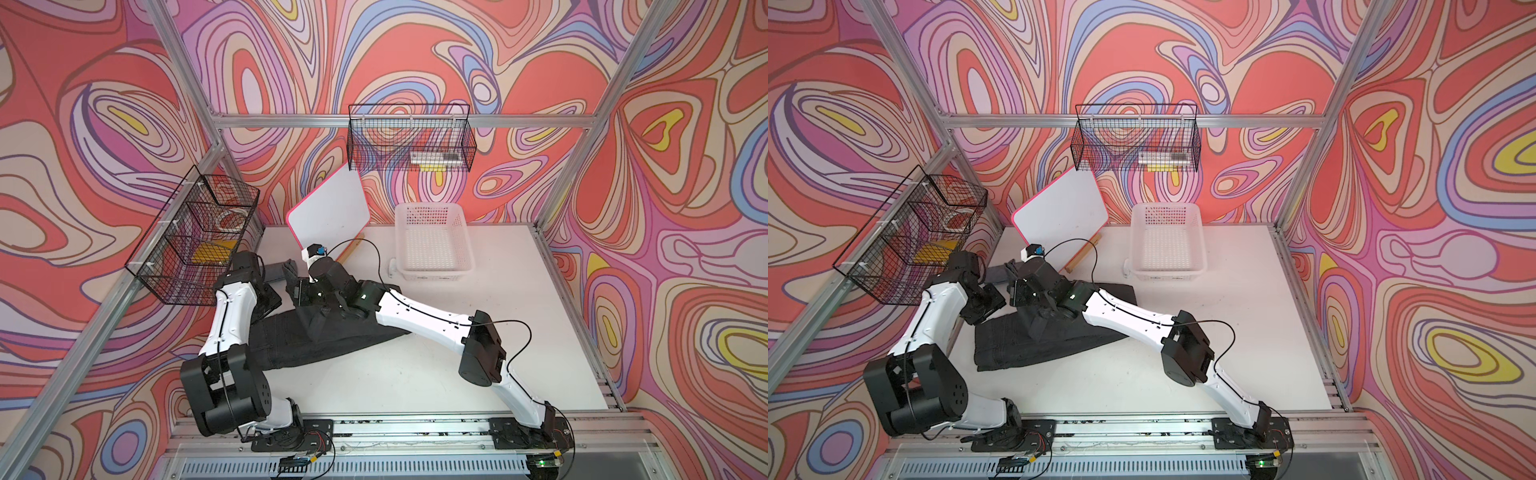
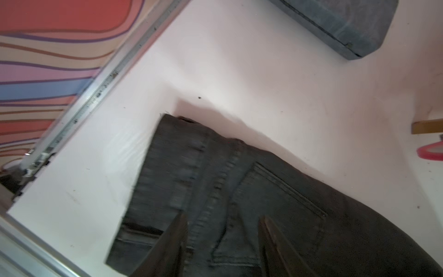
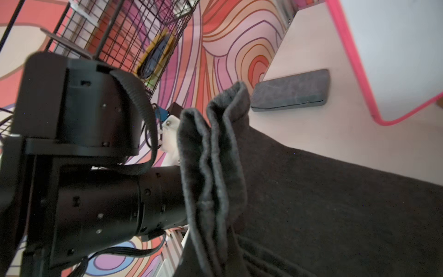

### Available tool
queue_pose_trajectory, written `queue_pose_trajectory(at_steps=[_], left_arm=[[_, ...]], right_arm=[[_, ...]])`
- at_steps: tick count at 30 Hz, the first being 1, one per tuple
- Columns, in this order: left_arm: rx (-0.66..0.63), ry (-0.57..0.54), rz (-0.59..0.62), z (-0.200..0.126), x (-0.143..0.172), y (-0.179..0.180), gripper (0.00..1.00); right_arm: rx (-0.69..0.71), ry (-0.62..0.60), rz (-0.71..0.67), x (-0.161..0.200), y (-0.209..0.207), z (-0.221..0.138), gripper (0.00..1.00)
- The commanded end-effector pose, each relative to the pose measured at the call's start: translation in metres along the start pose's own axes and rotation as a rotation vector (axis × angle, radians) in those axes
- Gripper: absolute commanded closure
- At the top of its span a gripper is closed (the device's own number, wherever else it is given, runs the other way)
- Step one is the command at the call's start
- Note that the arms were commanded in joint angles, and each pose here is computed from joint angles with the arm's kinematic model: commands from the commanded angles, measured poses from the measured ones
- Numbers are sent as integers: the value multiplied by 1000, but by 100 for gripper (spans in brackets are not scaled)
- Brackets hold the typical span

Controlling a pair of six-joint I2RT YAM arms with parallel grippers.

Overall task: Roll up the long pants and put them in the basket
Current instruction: Fold the long pant at the center of the board.

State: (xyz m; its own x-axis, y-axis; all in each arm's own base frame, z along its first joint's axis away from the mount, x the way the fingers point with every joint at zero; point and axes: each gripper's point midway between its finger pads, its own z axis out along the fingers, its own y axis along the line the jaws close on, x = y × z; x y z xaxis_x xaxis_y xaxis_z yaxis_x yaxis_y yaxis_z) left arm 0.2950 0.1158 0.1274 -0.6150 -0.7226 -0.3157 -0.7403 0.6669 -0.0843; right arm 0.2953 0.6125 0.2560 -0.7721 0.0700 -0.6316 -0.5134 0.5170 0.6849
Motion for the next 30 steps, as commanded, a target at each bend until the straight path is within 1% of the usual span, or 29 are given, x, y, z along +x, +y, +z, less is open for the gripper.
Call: queue_pose_trajectory(at_steps=[1, 2, 3, 4, 5, 7, 8, 10, 11, 13, 14, 16, 18, 20, 22, 23, 25, 26, 28, 30], left_arm=[[-6, 6, -77, 9, -2, 4, 48], [-9, 2, -81, 9, -3, 5, 48], [-10, -1, -88, 8, -3, 6, 48], [-5, -5, -91, 6, -5, 6, 48], [2, -6, -92, 5, -5, 5, 48], [25, -8, -98, 1, -5, 2, 49], [32, -9, -102, 0, -4, 1, 49], [47, -16, -95, -4, -4, -2, 50], [47, -21, -90, -6, -5, -2, 51], [50, -34, -67, -11, -4, -5, 51], [41, -53, -50, -16, -5, -6, 52], [19, -107, 2, -29, -9, -13, 52], [13, -156, 53, -44, -11, -25, 52], [15, -177, 96, -53, -8, -37, 52], [61, -162, 119, -55, 2, -53, 52], [97, -140, 134, -54, 12, -63, 53], [147, -97, 183, -50, 34, -79, 55], [154, -68, 206, -45, 47, -83, 55], [141, -18, 211, -31, 69, -77, 57], [81, 10, 206, -16, 84, -58, 57]], right_arm=[[-97, 30, -20, 11, 30, 1, 100], [-100, 55, -28, 17, 31, 1, 100], [-104, 98, -30, 29, 28, 4, 92], [-93, 148, -18, 43, 19, 10, 69], [-89, 178, -9, 51, 12, 14, 49], [-136, 199, 27, 51, 6, 16, 23], [-155, 179, 43, 41, 5, 11, 2], [-142, 128, 14, 26, 2, -4, 2], [-125, 102, -7, 13, 0, -16, 2], [-57, 72, -20, -10, -19, -43, 2], [-22, 55, -5, -21, -36, -57, 2], [64, 32, 30, -31, -80, -83, 2], [151, 40, 54, -31, -128, -107, 3], [229, 61, 23, -25, -160, -122, 3], [285, 111, -11, -18, -184, -126, 5], [301, 135, -25, -13, -193, -123, 6], [286, 183, -39, -2, -201, -112, 9], [280, 207, -42, 2, -204, -104, 13], [250, 251, -39, 12, -206, -93, 20], [243, 277, -47, 22, -211, -86, 26]])
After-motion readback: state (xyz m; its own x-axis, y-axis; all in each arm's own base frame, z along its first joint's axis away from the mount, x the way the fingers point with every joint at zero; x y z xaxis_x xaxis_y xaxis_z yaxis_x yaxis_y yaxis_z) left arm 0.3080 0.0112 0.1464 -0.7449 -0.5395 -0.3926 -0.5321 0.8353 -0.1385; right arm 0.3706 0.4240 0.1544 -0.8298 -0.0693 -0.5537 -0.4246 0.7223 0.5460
